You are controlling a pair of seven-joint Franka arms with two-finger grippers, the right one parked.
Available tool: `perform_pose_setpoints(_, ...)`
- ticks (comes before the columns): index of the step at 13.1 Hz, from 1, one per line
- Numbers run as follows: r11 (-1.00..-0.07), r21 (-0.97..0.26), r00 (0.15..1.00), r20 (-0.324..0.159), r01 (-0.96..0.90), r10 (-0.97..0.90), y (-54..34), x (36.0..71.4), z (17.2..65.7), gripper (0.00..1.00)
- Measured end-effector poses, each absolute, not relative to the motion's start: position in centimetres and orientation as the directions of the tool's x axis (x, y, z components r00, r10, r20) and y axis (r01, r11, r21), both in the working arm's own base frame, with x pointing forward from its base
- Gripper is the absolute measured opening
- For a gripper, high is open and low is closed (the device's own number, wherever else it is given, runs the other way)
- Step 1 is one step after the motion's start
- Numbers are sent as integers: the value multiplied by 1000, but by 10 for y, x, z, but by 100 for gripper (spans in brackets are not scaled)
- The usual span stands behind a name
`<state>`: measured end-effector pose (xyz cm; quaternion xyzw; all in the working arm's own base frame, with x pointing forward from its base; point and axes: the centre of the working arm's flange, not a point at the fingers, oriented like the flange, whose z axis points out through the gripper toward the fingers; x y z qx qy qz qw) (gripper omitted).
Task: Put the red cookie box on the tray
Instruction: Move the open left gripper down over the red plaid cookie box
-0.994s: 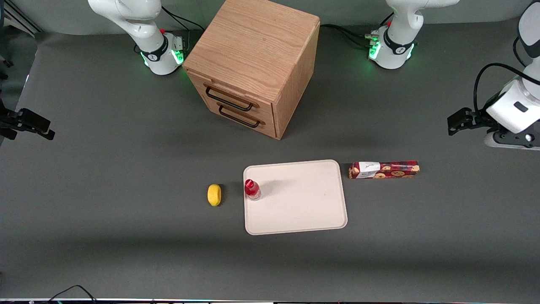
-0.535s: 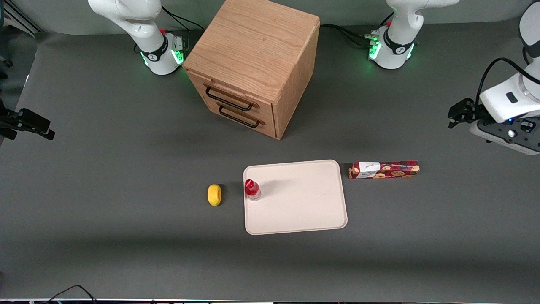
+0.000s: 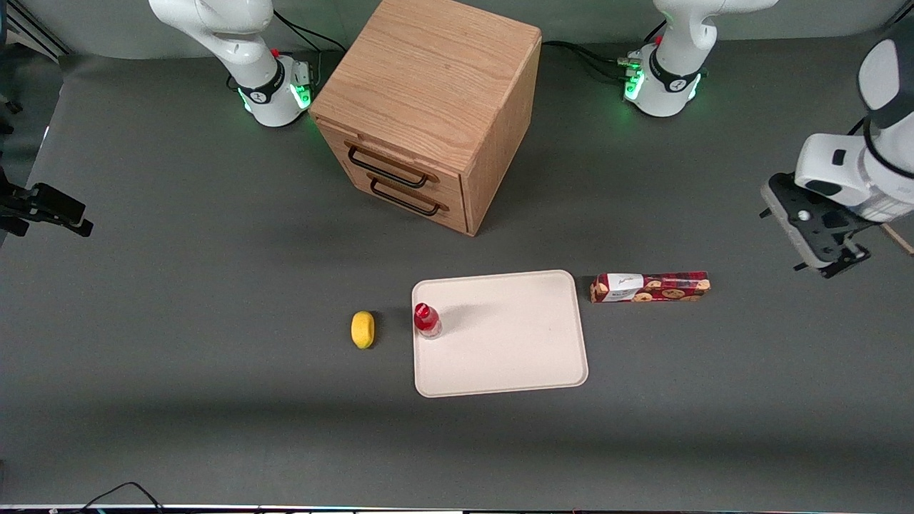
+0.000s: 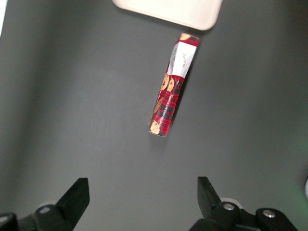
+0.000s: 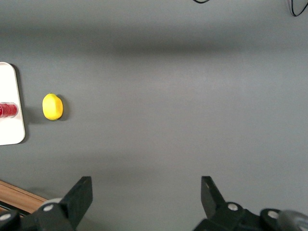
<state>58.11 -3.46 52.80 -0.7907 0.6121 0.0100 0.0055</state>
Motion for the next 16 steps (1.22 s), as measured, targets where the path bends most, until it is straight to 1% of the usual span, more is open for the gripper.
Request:
perform_pose_setpoints(1,-201,3,201,-21,-980,-979,-37,581,516,100)
perform_pose_setpoints(2,-172,13,172,-19,-985,-985,-40,579,504,100)
perform_pose_setpoints(4,-135,42,134,-14,-990,-991,-53,573,479,100)
perform_pose_setpoints(8,-106,40,107,31,-994,-994,-80,559,424,100)
perform_pose_setpoints(10,-75,14,76,38,-997,-996,-98,549,397,100)
perform_pose_setpoints(13,-65,-10,64,44,-998,-997,-103,536,360,100)
perform_pose_setpoints(16,-71,29,72,41,-997,-997,-101,532,324,100)
